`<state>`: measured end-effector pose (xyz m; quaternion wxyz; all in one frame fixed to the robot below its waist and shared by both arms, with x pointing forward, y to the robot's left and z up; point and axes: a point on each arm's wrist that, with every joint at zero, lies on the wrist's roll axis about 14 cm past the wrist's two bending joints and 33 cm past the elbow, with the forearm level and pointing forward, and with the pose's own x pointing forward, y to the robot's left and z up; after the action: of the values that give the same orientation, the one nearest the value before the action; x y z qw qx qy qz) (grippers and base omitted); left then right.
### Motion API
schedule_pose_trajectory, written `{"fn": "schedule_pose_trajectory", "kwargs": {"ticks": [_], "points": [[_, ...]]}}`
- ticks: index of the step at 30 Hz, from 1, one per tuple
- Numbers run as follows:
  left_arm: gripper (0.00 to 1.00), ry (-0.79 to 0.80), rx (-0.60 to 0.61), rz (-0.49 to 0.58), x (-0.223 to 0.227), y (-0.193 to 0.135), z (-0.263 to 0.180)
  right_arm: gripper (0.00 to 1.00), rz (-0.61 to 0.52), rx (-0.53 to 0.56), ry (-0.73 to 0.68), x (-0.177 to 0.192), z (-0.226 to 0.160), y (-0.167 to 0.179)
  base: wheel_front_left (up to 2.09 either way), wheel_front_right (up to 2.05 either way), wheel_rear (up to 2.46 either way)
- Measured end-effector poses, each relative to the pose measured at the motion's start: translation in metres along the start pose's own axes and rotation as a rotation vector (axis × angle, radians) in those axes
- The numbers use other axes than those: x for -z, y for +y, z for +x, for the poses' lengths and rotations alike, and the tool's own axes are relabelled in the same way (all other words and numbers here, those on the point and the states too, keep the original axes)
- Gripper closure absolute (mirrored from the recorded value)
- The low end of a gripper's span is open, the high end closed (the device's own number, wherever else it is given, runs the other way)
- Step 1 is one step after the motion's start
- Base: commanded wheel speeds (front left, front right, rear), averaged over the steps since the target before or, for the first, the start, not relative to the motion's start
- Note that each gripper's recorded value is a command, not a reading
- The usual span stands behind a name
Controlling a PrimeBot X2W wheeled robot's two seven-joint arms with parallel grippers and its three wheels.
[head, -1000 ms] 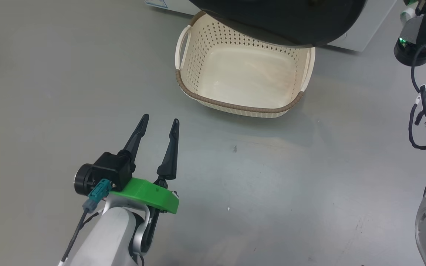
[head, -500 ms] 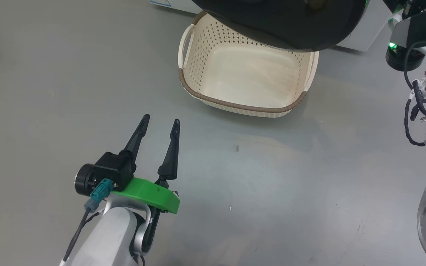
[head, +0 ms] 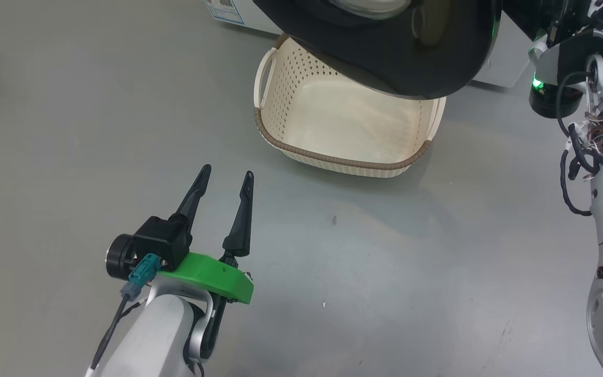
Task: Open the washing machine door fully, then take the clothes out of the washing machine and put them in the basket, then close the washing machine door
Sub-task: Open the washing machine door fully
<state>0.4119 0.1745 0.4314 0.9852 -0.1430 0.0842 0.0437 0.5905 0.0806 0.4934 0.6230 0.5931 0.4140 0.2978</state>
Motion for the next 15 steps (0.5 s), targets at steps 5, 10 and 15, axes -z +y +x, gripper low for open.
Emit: {"fn": "schedule_pose_trajectory", "kwargs": {"ticks": [5, 10, 15], "points": [[0.0, -0.019, 0.006, 0.0, -0.007, -0.002, -0.003, 1.0, 0.002, 0.013, 0.032, 0.013, -0.003, -0.001, 0.0, 0.0, 0.0], [0.0, -0.036, 0.011, 0.0, -0.014, -0.004, -0.006, 1.0, 0.013, 0.023, 0.061, 0.026, -0.005, -0.002, 0.0, 0.0, 0.0], [0.0, -0.051, 0.013, 0.002, -0.019, -0.004, -0.009, 1.0, 0.026, 0.029, 0.097, 0.042, -0.005, -0.004, 0.0, 0.0, 0.0]]}}
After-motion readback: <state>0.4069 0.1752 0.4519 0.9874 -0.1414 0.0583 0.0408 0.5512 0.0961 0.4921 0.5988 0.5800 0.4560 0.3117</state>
